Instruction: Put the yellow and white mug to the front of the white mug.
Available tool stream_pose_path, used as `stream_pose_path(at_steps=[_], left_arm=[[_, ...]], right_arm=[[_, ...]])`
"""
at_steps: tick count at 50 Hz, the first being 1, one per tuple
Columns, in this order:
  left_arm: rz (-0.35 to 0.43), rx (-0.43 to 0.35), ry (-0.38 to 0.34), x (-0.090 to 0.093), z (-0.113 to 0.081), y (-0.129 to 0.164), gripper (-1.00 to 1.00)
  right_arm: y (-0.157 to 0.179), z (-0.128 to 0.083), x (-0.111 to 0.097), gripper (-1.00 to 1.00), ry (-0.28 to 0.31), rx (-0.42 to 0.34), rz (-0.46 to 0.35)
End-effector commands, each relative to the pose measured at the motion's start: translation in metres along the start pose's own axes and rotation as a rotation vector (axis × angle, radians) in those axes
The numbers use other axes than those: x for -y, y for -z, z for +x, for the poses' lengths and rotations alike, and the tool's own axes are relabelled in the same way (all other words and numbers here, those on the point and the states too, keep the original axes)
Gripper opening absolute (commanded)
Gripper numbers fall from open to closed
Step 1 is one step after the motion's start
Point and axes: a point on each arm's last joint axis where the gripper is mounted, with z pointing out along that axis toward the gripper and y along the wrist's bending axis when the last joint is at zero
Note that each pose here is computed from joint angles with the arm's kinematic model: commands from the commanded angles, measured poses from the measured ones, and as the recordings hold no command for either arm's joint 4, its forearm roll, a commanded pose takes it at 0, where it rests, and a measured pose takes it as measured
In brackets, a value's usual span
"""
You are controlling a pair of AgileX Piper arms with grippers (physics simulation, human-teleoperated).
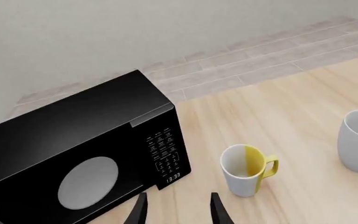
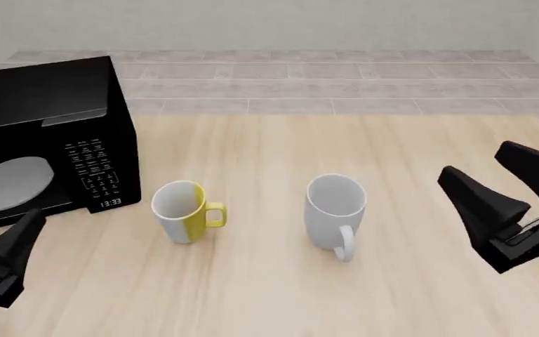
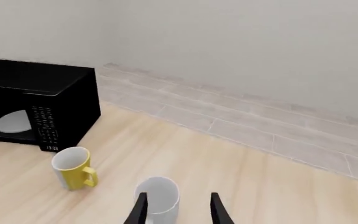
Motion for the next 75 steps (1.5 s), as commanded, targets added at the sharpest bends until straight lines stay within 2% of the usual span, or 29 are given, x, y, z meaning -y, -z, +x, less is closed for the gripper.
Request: stream_pose_path(at_steps=[1,3,4,5,7,9,11,13,19,25,31,33,42,48,54,55,61,70,75], left_arm=[[0.001,-0.001,-0.001,0.0,0.0,0.0,1.0],[0.001,-0.001,-0.001,0.0,0.0,0.0,1.0],[0.001,-0.001,-0.001,0.0,0.0,0.0,1.0],[0.001,-0.001,-0.001,0.0,0.0,0.0,1.0],[0.001,-0.001,-0.001,0.0,0.0,0.0,1.0],[0.001,-0.001,-0.001,0.0,0.0,0.0,1.0],[0.001,-0.001,-0.001,0.0,0.0,0.0,1.0],[0.001,-0.001,-0.001,0.0,0.0,0.0,1.0],[0.001,-0.001,-0.001,0.0,0.0,0.0,1.0],[0.001,-0.001,-0.001,0.0,0.0,0.0,1.0],[0.001,-0.001,-0.001,0.0,0.0,0.0,1.0],[0.001,-0.001,-0.001,0.0,0.0,0.0,1.0],[0.001,-0.001,-0.001,0.0,0.0,0.0,1.0],[0.001,-0.001,-0.001,0.0,0.0,0.0,1.0],[0.001,-0.001,-0.001,0.0,0.0,0.0,1.0],[0.001,-0.001,-0.001,0.0,0.0,0.0,1.0],[0.001,-0.001,-0.001,0.0,0.0,0.0,1.0],[0.001,-0.001,-0.001,0.0,0.0,0.0,1.0],[0.001,-0.001,-0.001,0.0,0.0,0.0,1.0]], right_arm=[[-0.035,-0.023,-0.024,1.0,0.037,-0.046,-0.185],[-0.036,-0.028,-0.028,1.0,0.013,-0.038,-0.209],[-0.034,-0.034,-0.032,1.0,-0.018,-0.022,-0.239],[-0.04,-0.033,-0.031,1.0,-0.002,-0.038,-0.224],[-0.053,-0.029,-0.038,1.0,0.036,-0.076,-0.25],[-0.059,-0.029,-0.043,1.0,0.017,-0.091,-0.273],[-0.07,-0.032,-0.053,1.0,0.046,-0.115,-0.314],[-0.077,-0.033,-0.059,1.0,0.047,-0.136,-0.334],[-0.088,-0.048,-0.08,1.0,0.093,-0.149,-0.421],[-0.1,-0.062,-0.093,1.0,0.097,-0.17,-0.456],[-0.117,-0.064,-0.118,1.0,0.166,-0.243,-0.528],[-0.125,-0.062,-0.118,1.0,0.222,-0.26,-0.524],[-0.13,-0.066,-0.141,1.0,0.222,-0.328,-0.588],[-0.135,-0.066,-0.146,1.0,0.242,-0.365,-0.598],[-0.148,-0.066,-0.148,1.0,0.29,-0.426,-0.597],[-0.154,-0.063,-0.15,1.0,0.313,-0.456,-0.598],[-0.164,-0.051,-0.159,1.0,0.348,-0.538,-0.617],[-0.173,-0.063,-0.152,1.0,0.334,-0.54,-0.586],[-0.184,-0.065,-0.15,1.0,0.348,-0.555,-0.571]])
